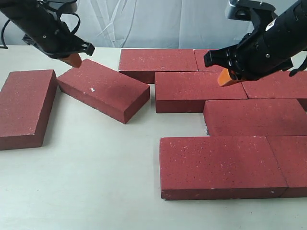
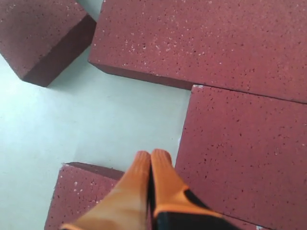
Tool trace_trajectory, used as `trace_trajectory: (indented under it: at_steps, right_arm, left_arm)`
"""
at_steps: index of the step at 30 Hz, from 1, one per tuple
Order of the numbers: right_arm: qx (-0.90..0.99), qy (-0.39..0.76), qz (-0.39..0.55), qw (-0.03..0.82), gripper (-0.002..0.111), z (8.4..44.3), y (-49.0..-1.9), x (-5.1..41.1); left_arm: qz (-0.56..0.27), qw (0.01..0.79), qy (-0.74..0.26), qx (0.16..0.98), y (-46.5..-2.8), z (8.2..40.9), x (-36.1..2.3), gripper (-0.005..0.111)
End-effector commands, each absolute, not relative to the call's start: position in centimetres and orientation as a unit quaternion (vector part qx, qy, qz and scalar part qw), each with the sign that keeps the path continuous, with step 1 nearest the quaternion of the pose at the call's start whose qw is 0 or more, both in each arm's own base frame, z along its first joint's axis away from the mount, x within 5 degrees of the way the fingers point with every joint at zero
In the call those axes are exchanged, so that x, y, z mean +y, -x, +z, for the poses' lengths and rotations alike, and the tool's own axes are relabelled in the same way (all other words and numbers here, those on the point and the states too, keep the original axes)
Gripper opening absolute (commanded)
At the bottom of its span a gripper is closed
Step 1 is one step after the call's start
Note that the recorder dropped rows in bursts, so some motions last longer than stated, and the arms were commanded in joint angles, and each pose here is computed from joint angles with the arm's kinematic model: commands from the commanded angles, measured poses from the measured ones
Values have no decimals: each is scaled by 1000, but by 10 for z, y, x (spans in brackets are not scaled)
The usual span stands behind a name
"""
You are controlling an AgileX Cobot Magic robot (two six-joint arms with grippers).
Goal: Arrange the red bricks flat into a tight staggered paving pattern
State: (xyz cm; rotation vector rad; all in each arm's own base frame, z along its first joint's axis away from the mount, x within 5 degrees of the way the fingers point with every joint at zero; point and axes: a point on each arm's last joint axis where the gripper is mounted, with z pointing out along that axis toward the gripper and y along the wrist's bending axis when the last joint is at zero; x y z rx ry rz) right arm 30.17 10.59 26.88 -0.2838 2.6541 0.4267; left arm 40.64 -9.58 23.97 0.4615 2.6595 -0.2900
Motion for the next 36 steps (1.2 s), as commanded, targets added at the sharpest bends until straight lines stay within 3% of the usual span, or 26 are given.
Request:
trace_trajectory:
  at_steps: [1, 11, 24, 36]
  right_arm:
    - [956, 101, 154, 230, -1, 271, -301, 104]
    - [954, 100, 154, 236, -1, 271, -302, 104]
    - [951, 97, 154, 250, -1, 272, -305, 104]
    - [951, 97, 154, 250, -1, 272, -305, 104]
  left_arm:
    - [-110, 194, -173, 959, -413, 232, -100, 0]
    - [-113, 184, -174, 961, -438, 198, -106, 0]
    - [-113, 249, -187, 944, -451, 194, -108, 0]
    - [-132, 166, -185, 959, -447, 155, -111, 0]
